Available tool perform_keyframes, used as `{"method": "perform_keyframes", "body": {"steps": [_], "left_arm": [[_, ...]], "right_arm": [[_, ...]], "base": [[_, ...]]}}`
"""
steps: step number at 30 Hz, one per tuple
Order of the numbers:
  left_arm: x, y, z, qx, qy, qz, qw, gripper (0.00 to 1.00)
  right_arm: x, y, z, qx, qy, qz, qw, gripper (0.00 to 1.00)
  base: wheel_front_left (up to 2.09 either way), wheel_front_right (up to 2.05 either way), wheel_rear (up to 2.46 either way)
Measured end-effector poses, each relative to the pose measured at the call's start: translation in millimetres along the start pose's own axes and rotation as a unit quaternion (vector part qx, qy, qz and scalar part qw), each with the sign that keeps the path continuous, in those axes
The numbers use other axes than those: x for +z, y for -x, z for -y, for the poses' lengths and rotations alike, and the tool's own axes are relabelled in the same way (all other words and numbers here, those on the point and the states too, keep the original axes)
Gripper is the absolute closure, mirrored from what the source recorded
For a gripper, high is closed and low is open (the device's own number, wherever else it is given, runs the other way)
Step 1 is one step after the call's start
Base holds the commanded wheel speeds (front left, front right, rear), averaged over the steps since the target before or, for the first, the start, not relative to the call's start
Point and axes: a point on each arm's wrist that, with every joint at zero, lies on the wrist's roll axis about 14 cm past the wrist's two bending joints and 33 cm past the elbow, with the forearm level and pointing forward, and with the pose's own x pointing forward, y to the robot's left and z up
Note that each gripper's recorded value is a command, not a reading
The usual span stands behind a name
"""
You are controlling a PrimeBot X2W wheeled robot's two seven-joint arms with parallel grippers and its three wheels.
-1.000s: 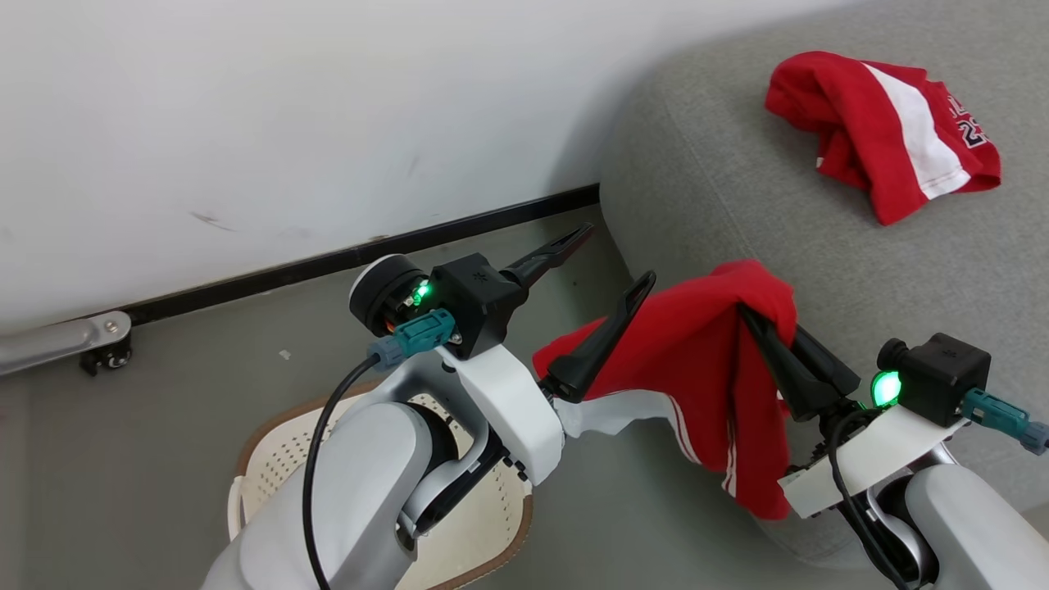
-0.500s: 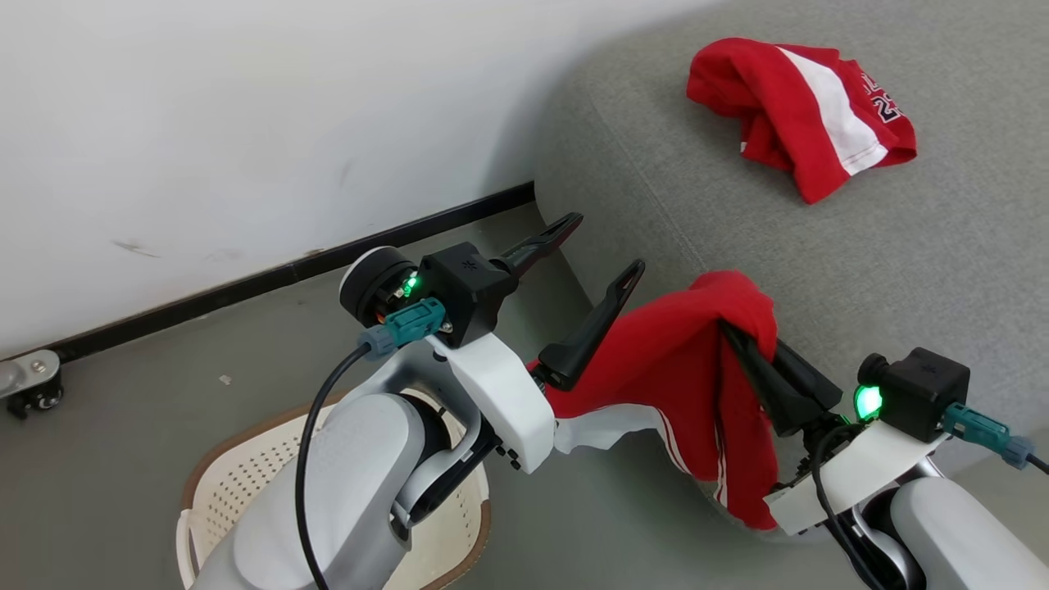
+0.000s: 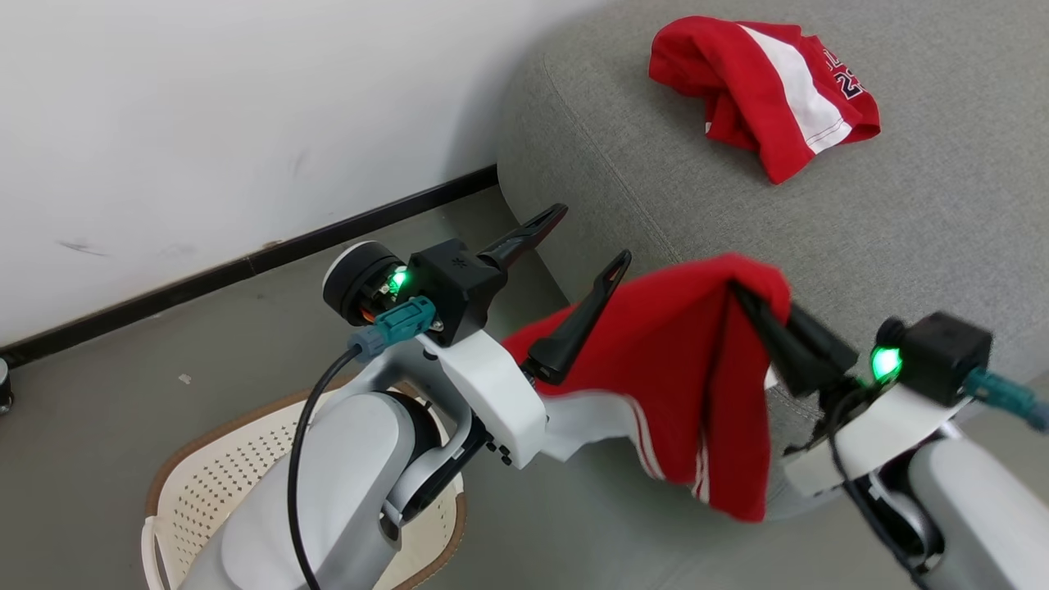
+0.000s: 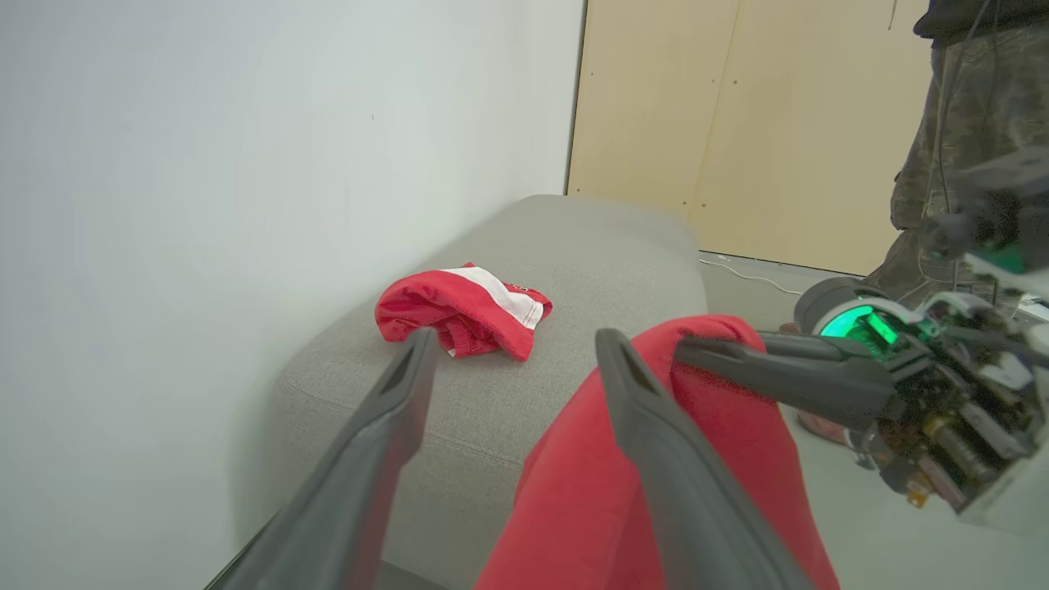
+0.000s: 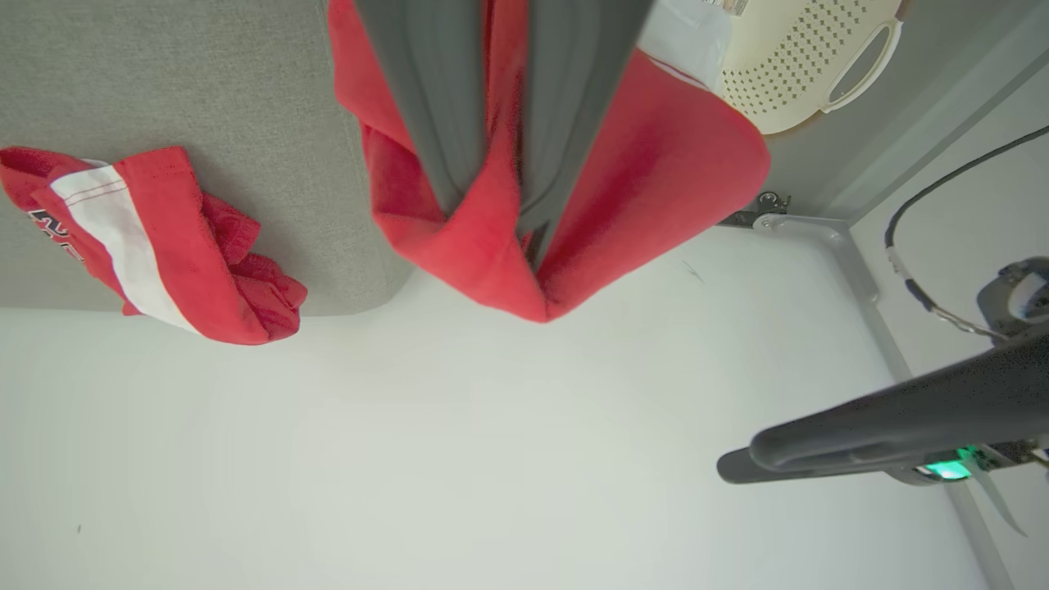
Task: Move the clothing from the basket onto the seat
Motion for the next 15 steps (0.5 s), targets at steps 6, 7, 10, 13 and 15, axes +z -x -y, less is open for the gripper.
{"method": "perform_keyframes", "body": {"steps": [6,7,10,13,15], "left_arm": [[-4,0,-3,0.001,0.008,-0.005,1.0,0.0],[-4,1,-5,0.004,0.009,-0.005,1.0,0.0],[-6,2,-10,0.011,0.006,-0.006,1.0,0.0],[-6,4,-13,0.014,0.008,-0.005,1.0,0.0],[-7,5,-16,0.018,0.01,-0.007,1.0,0.0]], "right_arm": [[22,-21,19,0.001,0.039,0.027,0.999,1.0],[25,-25,22,0.001,0.044,0.031,0.999,1.0],[35,-36,32,-0.001,0.058,0.042,0.997,1.0],[44,-47,46,-0.007,0.07,0.051,0.996,1.0],[49,-54,54,-0.01,0.079,0.056,0.995,1.0]], "base": [[0.0,0.0,0.0],[0.0,0.0,0.0],[0.0,0.0,0.0],[0.0,0.0,0.0],[0.0,0.0,0.0]]}}
